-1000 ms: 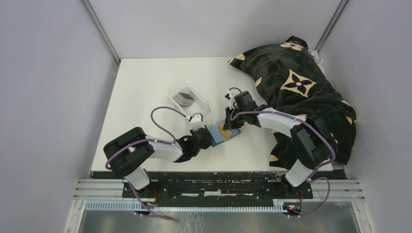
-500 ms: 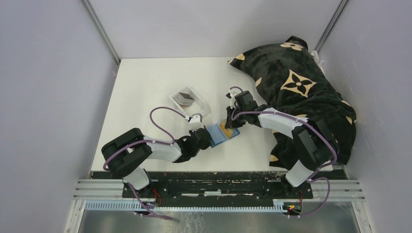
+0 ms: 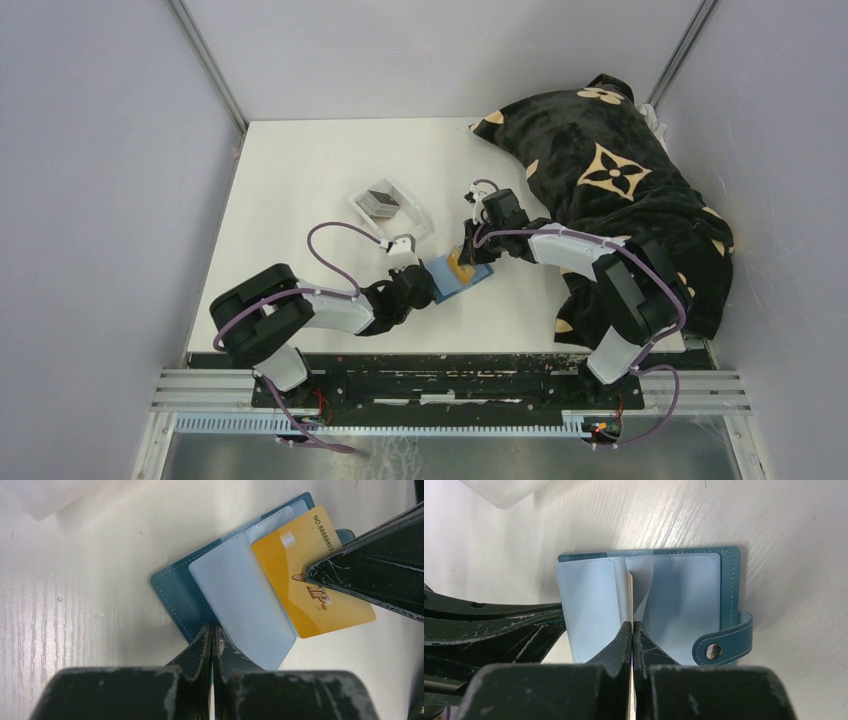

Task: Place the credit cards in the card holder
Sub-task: Turn over the card slot in the card holder, then insert the credit card into the card holder.

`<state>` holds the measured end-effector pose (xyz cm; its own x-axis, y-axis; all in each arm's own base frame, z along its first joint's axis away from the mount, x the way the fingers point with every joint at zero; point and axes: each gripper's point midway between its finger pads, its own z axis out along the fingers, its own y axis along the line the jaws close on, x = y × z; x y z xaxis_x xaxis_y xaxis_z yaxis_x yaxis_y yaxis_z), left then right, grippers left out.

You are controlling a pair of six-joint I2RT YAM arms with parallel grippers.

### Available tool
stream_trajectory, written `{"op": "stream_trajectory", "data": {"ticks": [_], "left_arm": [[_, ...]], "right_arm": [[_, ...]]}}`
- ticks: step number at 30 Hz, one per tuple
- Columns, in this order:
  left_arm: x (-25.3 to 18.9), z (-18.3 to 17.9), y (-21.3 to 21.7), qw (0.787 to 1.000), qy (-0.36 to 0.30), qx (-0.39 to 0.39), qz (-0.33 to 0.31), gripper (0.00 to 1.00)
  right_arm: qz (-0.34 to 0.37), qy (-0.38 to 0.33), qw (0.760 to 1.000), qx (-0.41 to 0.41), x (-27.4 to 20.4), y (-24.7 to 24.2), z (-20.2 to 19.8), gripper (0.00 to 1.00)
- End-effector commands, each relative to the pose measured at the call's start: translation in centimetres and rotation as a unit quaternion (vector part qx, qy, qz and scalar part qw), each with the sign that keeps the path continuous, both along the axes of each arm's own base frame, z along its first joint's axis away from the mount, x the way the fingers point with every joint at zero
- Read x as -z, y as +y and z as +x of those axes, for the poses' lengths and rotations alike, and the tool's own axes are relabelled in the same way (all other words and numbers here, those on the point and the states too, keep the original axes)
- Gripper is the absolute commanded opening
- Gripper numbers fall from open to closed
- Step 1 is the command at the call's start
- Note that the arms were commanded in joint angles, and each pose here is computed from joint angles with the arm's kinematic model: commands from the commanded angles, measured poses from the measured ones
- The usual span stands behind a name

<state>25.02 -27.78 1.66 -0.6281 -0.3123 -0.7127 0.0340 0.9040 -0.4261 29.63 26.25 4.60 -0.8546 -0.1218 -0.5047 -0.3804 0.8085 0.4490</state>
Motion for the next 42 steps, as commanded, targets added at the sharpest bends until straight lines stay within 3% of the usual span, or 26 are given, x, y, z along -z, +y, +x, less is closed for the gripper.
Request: {"op": "stream_trajectory", "data": {"ticks": [1, 8, 24, 42], "left_arm": [[5.8, -3.1, 5.3, 0.990, 0.073, -0.007, 0.121, 0.03], [5.8, -3.7, 6.3, 0.988, 0.080, -0.011, 0.128, 0.04], [3.4, -4.9, 7.8, 0.986, 0.073, -0.029, 0.150, 0.16], [-3.2, -2.1, 3.6, 0.997, -0.002, -0.018, 0.074, 0.16]], "right_arm": [[0.022, -0.003, 1.000, 0.010, 0.2, 0.3, 0.6, 0.01], [0.026, 0.007, 1.000, 0.016, 1.2, 0.1, 0.5, 0.01], [0.023, 0.015, 0.999, 0.018, 2.2, 0.0, 0.5, 0.01], [0.024, 0.015, 0.999, 0.016, 2.1, 0.0, 0.3, 0.01]]}}
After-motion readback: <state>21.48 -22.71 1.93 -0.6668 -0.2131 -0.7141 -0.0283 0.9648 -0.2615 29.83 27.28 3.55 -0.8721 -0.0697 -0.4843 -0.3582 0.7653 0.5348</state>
